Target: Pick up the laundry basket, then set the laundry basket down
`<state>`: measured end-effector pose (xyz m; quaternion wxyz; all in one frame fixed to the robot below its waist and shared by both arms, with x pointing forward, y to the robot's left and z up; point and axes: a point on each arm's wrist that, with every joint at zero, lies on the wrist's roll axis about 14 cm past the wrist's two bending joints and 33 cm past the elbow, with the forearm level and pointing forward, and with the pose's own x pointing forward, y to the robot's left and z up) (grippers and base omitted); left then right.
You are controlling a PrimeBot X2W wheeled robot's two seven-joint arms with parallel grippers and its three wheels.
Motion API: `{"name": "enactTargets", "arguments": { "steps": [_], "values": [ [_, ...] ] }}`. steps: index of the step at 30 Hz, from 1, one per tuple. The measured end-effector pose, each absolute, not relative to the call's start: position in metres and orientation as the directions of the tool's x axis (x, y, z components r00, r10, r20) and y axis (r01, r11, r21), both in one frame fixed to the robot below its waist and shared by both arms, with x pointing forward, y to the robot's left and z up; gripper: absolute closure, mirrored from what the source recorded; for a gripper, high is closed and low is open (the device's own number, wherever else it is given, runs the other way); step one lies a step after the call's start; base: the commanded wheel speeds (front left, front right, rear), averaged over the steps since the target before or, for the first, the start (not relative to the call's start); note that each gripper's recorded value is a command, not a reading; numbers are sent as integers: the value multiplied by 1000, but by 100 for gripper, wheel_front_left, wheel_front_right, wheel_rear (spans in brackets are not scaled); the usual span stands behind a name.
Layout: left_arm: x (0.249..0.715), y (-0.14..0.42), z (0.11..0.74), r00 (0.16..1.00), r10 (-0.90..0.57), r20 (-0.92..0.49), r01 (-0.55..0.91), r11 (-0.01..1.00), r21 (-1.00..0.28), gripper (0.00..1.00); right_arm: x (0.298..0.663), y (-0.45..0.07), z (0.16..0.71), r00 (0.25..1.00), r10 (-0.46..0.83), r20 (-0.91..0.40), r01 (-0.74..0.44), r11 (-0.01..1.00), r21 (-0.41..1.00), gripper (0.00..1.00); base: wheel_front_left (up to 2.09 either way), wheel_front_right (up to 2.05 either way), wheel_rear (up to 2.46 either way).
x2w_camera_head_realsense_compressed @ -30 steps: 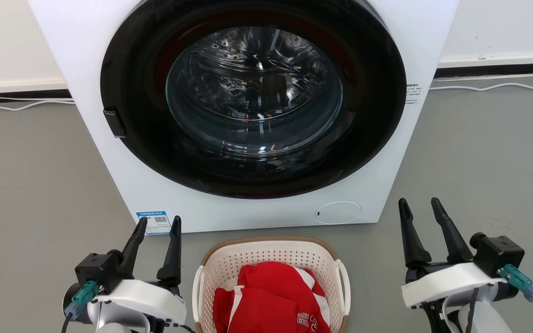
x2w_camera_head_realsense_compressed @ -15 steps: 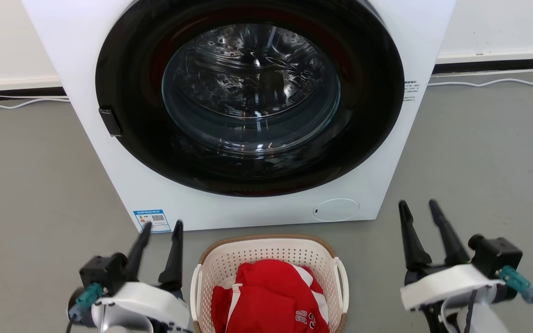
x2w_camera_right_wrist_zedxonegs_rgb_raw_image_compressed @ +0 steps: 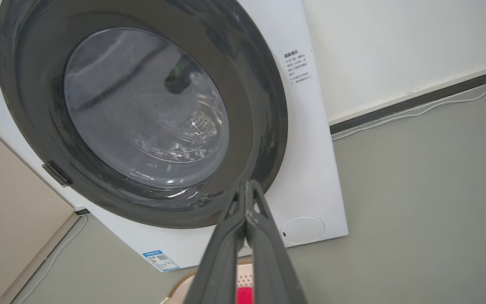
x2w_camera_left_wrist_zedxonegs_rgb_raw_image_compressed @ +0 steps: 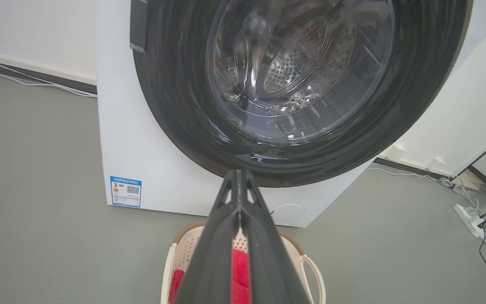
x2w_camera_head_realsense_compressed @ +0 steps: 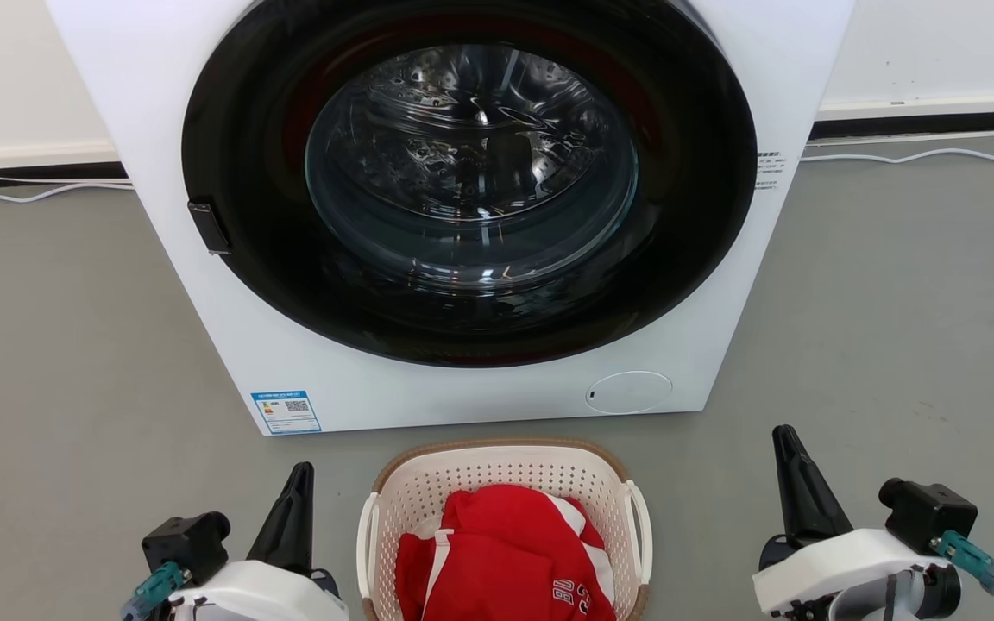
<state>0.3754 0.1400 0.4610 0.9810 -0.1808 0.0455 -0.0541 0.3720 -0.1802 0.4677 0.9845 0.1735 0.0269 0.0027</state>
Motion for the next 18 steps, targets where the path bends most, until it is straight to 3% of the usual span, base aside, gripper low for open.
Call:
{"name": "enactTargets", "arguments": {
  "steps": [18],
  "values": [
    [376, 151, 458, 992, -77, -104, 11, 850, -527, 100, 375, -190, 469, 997, -26, -73, 60, 855, 515, 100, 0, 0, 0]
  ]
}}
